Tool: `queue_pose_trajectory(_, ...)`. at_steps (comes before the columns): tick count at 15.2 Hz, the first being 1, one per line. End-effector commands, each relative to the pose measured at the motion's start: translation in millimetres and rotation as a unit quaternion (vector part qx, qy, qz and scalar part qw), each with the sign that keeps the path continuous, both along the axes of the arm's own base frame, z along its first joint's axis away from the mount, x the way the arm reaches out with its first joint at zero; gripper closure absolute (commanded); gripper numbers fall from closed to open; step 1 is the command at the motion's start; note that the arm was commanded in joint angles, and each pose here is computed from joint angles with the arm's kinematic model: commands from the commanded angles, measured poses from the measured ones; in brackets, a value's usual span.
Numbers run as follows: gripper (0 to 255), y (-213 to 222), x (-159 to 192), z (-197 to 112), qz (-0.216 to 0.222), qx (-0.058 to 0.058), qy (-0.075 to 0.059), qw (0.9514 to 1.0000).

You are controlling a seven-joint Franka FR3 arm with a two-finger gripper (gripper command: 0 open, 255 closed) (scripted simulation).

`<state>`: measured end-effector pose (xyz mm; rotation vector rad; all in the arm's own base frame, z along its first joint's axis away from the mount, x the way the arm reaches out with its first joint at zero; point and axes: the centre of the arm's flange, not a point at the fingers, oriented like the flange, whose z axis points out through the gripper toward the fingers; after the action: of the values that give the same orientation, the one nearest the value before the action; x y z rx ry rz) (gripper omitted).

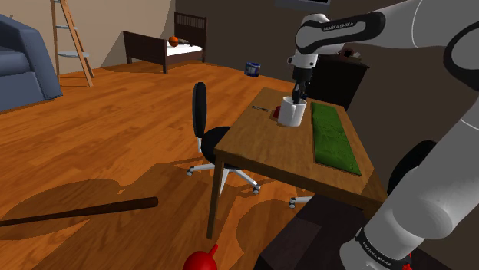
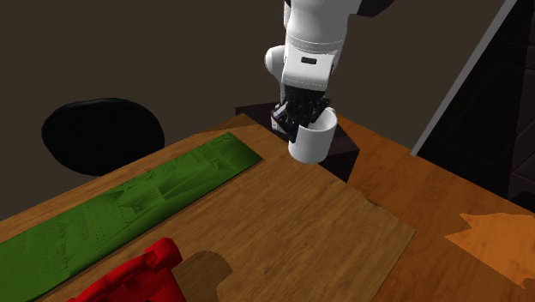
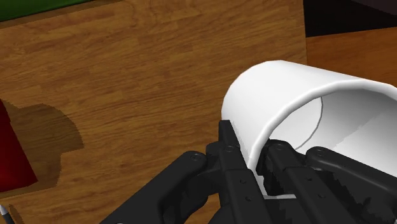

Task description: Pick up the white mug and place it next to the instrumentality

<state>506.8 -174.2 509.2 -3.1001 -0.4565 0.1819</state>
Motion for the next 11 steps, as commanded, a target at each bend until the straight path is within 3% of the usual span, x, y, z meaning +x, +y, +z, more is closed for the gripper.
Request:
queue_pose_trajectory(1,255,0,0,10,0.000,0.000,0.000,1.0000)
queue_pose_trajectory(11,255,-122,50,11,0.000,0.000,0.000,1.0000)
